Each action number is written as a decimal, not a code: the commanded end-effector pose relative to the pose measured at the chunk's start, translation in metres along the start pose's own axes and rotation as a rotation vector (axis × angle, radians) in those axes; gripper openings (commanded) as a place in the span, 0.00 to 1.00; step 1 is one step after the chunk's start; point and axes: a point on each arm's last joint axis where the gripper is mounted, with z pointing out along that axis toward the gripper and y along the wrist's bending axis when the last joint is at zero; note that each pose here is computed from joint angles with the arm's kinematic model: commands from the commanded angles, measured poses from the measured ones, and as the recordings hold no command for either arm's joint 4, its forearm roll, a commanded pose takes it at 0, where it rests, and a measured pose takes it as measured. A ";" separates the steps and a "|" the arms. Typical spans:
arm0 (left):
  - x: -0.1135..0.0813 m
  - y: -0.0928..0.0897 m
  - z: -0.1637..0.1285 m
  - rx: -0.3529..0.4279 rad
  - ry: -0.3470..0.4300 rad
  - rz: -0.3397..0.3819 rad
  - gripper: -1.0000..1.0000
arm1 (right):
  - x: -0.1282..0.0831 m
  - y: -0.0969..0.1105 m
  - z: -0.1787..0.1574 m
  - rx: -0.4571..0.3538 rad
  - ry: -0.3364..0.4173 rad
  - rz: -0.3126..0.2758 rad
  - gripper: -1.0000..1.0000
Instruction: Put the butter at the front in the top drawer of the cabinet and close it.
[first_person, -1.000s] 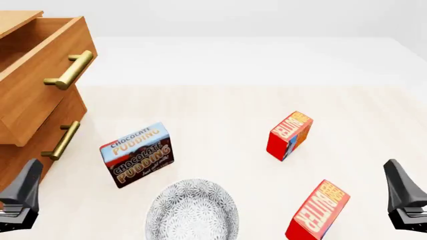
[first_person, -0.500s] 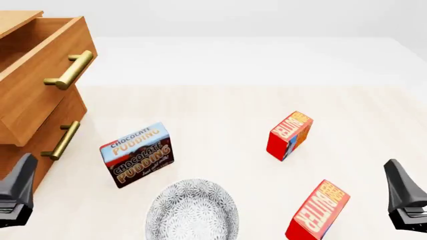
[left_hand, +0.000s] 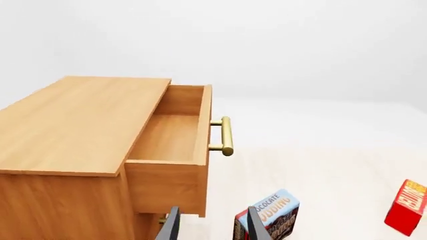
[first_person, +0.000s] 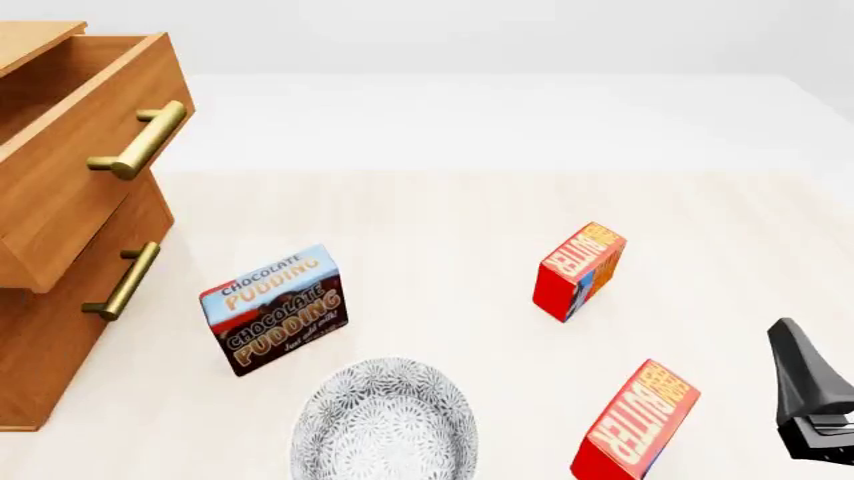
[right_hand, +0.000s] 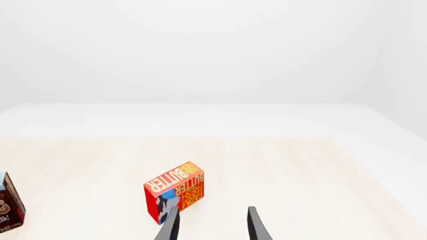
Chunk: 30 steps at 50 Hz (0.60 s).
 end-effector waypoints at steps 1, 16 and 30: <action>-0.034 -0.001 -0.008 -0.011 0.041 -0.010 1.00 | 0.000 0.000 0.000 0.000 0.000 0.000 1.00; -0.077 -0.002 0.016 0.019 0.141 -0.037 1.00 | 0.000 0.000 0.000 0.000 -0.001 0.000 1.00; -0.115 -0.004 0.036 0.025 0.259 -0.029 1.00 | 0.000 0.000 0.000 0.000 0.000 0.000 1.00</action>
